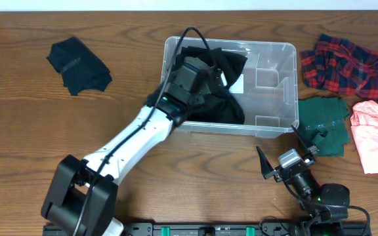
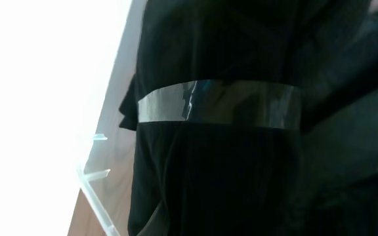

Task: Pack container

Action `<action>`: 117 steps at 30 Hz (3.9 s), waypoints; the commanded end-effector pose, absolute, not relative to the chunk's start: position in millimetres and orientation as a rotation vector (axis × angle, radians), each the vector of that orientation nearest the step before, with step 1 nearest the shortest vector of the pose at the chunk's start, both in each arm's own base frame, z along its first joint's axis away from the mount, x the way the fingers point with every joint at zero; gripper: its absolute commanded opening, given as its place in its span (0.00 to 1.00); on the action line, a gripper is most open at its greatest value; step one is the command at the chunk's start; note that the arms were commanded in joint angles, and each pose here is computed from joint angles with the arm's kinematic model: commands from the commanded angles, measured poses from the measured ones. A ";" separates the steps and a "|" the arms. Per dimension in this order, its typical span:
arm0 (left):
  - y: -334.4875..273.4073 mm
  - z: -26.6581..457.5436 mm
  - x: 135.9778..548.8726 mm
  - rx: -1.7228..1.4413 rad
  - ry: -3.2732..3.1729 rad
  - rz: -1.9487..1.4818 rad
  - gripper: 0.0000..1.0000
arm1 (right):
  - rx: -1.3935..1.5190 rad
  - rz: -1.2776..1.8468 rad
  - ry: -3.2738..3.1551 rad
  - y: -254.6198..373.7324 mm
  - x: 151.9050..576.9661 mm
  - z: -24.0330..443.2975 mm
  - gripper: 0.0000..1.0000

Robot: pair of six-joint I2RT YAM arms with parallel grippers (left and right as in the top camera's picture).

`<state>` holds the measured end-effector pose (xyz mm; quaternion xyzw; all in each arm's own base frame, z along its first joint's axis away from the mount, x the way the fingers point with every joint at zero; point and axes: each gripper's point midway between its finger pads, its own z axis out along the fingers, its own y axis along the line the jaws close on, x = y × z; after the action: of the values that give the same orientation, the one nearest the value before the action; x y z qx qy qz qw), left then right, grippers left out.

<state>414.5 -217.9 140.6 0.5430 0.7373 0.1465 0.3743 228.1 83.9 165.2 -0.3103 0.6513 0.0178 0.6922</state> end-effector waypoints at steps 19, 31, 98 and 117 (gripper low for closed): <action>-229.9 147.5 426.4 1.494 1.715 0.166 0.06 | -0.709 0.041 1.447 86.1 226.9 164.8 0.99; -213.5 88.9 447.0 1.497 1.826 0.168 0.24 | -0.709 0.041 1.447 86.1 226.9 164.8 0.99; -287.7 125.7 472.6 0.777 1.886 -0.449 0.06 | -0.709 0.041 1.447 86.1 226.9 164.8 0.99; -314.2 110.1 452.2 0.846 1.910 -0.485 0.06 | -0.709 0.041 1.447 86.2 226.9 164.8 0.99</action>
<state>451.8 -315.4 138.6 0.3482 0.7641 -0.1994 0.5052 228.1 83.9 165.2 -0.3105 0.6513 0.0177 0.6922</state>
